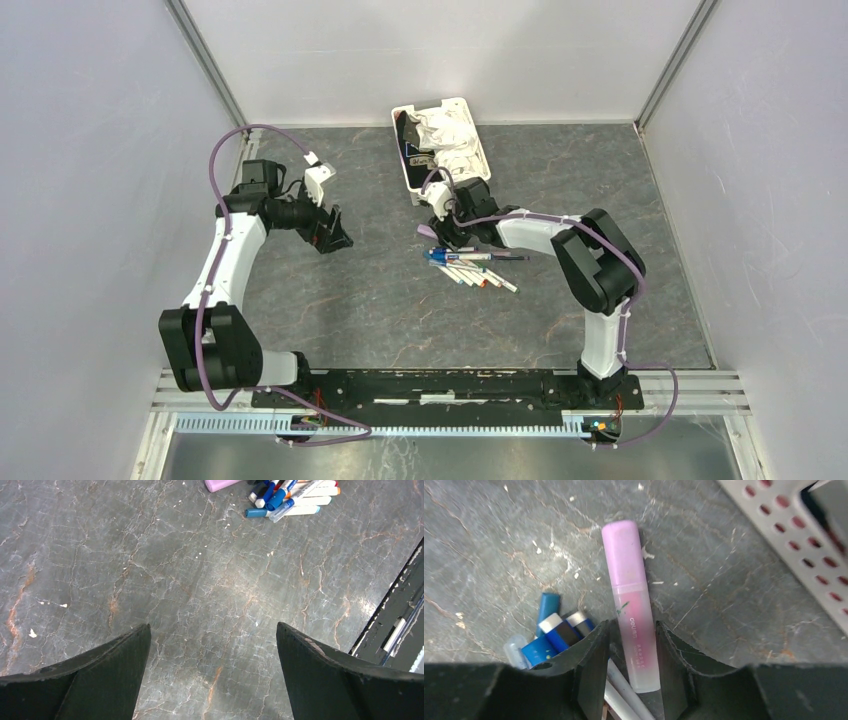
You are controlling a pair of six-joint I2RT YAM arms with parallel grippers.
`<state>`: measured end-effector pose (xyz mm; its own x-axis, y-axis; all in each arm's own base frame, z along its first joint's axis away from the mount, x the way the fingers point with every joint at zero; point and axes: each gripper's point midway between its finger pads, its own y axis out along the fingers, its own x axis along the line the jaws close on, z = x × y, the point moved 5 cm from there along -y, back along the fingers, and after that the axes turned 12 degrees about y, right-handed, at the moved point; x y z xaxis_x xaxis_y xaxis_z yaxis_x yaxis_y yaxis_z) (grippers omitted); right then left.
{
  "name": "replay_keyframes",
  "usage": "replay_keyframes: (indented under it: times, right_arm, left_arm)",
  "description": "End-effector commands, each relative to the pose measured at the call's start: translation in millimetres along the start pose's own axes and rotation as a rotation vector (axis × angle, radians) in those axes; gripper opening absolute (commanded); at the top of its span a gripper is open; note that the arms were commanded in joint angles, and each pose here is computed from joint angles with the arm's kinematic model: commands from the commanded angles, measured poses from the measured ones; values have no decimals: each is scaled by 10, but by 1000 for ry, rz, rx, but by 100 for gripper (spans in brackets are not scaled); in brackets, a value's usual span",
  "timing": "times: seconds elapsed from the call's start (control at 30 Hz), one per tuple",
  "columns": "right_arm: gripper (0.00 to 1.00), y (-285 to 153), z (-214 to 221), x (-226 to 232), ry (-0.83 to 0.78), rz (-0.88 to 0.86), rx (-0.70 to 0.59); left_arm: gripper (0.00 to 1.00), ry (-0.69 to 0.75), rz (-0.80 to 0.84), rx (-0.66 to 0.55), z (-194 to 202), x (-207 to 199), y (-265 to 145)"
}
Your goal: Open the pen caps
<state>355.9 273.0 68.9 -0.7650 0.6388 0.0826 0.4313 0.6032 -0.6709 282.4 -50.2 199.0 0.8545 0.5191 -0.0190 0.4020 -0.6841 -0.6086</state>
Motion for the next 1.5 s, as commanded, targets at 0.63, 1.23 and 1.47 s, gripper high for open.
replay_keyframes:
  times: [0.63,1.23,1.47]
  right_arm:
    - [2,-181,-485,196,9,-122,-120]
    - [0,-842,-969,1096,220,-653,-223]
    - [0,-984,-1001,1333,248,-800,-220]
  left_arm:
    - [100,266,-3,-11,-290,-202,57]
    - [100,1404,-82,-16,-676,-734,157]
    - [92,1567,-69,-11,-586,-824,229]
